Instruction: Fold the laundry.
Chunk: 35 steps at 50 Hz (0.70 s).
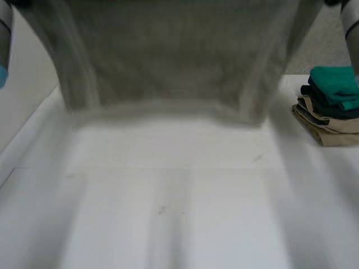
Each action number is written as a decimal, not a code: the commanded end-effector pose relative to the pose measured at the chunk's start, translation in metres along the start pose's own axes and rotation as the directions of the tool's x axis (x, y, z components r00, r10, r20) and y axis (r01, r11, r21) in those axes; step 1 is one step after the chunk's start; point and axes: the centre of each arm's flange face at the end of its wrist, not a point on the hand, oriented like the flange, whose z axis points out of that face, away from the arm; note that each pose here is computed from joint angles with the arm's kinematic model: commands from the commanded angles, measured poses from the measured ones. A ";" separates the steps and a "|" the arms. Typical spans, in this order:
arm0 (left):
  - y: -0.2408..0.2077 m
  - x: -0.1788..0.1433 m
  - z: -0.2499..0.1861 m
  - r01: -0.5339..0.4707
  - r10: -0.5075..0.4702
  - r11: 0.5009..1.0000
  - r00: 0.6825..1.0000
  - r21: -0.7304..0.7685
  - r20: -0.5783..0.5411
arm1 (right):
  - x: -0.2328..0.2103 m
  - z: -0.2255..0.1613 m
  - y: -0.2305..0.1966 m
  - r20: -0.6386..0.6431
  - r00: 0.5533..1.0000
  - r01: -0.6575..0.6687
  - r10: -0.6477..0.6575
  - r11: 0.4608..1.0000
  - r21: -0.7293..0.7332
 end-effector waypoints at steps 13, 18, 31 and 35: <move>0.101 0.043 -0.023 0.033 -0.043 0.988 0.997 -0.150 -0.064 | -0.083 -0.046 0.059 0.164 0.984 -0.062 0.073 0.995 -0.073; 0.139 0.066 -0.057 -0.018 -0.030 0.955 0.987 -0.295 -0.158 | -0.118 -0.080 0.102 0.288 0.953 -0.017 0.093 0.966 -0.257; 0.144 0.075 -0.174 -0.299 0.011 0.791 0.879 -0.534 -0.476 | -0.091 -0.170 0.107 0.505 0.847 0.185 0.166 0.799 -0.572; 0.133 0.070 -0.215 -0.418 -0.021 0.705 0.796 -0.573 -0.605 | -0.069 -0.200 0.099 0.606 0.784 0.327 0.134 0.740 -0.588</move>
